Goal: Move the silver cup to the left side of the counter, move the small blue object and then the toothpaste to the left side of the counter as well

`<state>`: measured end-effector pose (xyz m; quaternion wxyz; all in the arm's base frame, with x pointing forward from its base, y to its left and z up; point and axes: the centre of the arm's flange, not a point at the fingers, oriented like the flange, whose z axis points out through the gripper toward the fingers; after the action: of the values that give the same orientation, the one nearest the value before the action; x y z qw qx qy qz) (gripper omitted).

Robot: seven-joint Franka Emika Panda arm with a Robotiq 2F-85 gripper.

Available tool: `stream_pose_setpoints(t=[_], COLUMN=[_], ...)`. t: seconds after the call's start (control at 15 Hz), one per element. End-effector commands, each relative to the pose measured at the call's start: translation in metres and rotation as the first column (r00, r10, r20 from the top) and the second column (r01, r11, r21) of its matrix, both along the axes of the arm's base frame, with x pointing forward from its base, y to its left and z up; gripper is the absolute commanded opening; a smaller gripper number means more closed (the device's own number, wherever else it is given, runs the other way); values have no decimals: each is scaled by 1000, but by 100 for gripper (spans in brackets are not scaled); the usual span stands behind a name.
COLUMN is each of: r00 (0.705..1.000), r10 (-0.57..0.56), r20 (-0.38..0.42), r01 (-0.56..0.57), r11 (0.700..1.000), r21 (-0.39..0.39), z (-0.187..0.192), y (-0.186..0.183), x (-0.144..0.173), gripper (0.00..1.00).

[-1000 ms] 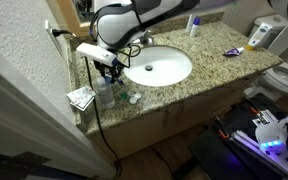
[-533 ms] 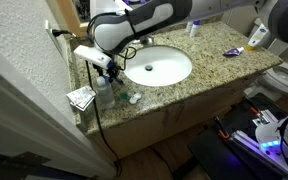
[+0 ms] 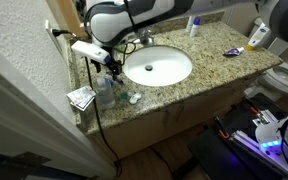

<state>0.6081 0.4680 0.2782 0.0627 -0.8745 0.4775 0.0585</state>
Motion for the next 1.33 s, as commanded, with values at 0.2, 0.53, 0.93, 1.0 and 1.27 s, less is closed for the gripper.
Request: stream_pose_setpoints(t=[0.2, 0.53, 0.93, 1.0, 1.27], r00=[991, 978, 967, 967, 917], r10=[-46, -210, -254, -254, -398], r20=[-123, -13, 4, 6, 31], r01=[26, 205, 252, 252, 395], r11=[987, 962, 957, 957, 896], r21=[-158, -180, -143, -141, -201], z=[86, 109, 110, 109, 172], y=[-29, -34, -21, -21, -24], x=[-42, -47, -32, -32, -36], gripper=[100, 100, 100, 100, 100])
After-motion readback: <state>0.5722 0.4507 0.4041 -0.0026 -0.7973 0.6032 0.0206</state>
